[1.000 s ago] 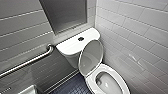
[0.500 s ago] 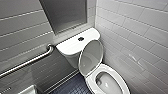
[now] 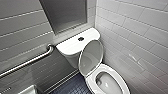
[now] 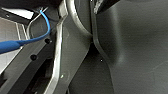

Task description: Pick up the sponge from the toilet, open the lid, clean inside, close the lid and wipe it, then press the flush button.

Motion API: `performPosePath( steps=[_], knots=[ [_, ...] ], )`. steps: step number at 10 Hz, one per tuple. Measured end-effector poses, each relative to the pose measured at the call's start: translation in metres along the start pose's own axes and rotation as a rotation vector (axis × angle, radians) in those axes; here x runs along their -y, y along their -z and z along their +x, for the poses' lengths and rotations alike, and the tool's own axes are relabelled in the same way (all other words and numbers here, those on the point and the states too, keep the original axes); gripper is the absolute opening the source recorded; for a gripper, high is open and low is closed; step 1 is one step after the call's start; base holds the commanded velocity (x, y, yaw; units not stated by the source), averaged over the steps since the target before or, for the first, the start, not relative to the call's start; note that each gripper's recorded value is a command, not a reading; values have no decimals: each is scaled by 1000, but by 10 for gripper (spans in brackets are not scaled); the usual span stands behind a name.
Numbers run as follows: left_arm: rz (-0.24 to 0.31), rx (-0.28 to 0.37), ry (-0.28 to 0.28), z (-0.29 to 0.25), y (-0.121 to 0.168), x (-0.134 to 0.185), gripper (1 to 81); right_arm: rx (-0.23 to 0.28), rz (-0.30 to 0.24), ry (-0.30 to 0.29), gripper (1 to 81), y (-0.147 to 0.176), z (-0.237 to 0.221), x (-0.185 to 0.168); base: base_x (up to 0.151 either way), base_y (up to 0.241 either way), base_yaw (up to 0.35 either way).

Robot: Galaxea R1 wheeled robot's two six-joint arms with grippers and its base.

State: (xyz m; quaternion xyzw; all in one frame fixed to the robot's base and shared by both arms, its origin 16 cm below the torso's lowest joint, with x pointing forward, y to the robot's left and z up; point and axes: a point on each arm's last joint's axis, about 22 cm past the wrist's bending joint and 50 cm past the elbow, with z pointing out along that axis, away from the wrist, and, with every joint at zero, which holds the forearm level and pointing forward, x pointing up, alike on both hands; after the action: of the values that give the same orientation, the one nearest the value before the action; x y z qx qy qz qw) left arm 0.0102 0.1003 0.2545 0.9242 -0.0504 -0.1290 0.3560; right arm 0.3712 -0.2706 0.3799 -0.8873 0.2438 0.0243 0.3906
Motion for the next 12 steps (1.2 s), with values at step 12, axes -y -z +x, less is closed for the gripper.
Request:
performPosePath(
  steps=[12],
  knots=[
    [11,8,9,-11,9,8,811,194,127,319,10,-121,78,196,0,0,0]
  ],
)
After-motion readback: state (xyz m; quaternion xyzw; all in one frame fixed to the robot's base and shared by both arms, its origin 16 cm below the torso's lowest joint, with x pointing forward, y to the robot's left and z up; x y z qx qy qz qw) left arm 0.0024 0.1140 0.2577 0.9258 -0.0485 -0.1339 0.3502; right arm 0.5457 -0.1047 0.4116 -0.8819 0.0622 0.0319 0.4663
